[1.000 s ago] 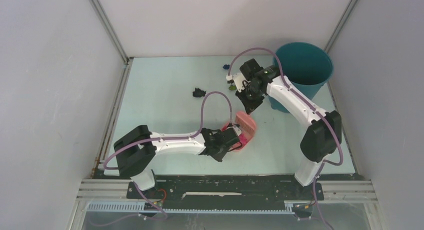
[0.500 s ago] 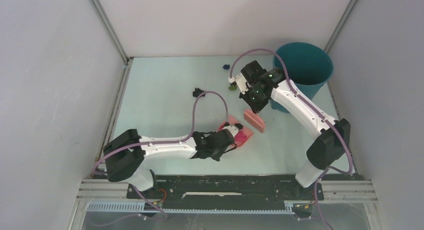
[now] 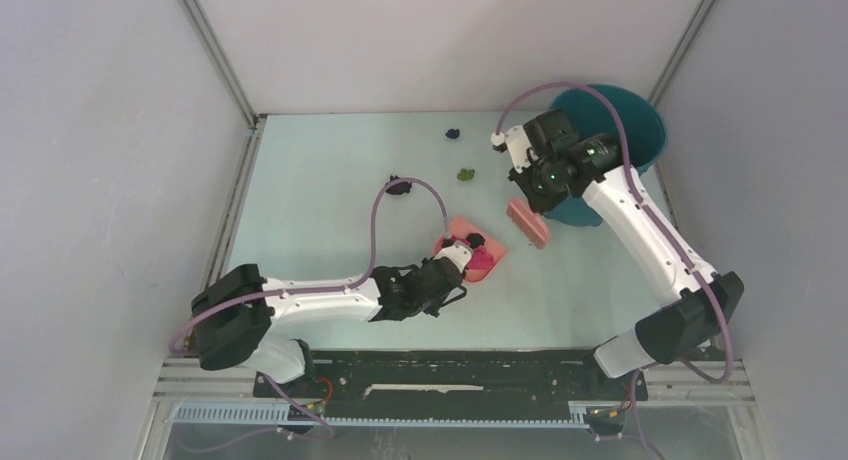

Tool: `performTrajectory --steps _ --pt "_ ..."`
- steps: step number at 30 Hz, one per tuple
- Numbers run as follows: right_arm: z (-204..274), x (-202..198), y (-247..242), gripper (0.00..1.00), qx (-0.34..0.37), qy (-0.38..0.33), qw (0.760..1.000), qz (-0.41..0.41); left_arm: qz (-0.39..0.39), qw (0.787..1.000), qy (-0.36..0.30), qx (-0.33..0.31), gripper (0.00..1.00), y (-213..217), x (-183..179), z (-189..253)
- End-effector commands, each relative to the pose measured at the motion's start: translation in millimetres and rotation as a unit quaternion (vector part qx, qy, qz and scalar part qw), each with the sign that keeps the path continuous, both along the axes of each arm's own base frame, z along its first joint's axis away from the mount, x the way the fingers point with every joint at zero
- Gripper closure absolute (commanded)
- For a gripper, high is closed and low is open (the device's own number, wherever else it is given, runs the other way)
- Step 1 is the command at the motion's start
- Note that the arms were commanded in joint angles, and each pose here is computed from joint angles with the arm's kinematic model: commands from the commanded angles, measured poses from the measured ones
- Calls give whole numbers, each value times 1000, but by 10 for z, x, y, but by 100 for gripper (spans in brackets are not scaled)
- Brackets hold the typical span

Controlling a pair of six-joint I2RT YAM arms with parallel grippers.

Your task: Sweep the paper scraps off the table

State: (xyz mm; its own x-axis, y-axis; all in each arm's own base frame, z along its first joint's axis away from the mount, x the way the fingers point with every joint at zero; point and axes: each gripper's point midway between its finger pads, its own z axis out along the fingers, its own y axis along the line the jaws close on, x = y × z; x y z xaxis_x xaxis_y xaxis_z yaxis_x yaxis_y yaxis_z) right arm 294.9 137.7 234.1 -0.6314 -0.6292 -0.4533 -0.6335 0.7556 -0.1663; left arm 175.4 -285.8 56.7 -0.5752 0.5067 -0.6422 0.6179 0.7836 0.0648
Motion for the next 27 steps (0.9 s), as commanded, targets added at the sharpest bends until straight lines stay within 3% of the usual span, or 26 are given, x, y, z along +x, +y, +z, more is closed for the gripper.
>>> performTrajectory --steps 1,8,14,27 --pt "9 -180 -119 100 33 5 999 -5 10 999 -38 -22 100 -79 130 266" --pt "16 -482 -383 100 90 3 996 -27 23 999 -34 -25 100 -141 231 469" --pt "-144 -683 -613 100 90 6 994 -66 30 998 -42 -20 100 -230 406 794" --pt "-539 -1031 -755 100 104 33 991 -79 76 991 -114 5 100 -295 1224 1800"
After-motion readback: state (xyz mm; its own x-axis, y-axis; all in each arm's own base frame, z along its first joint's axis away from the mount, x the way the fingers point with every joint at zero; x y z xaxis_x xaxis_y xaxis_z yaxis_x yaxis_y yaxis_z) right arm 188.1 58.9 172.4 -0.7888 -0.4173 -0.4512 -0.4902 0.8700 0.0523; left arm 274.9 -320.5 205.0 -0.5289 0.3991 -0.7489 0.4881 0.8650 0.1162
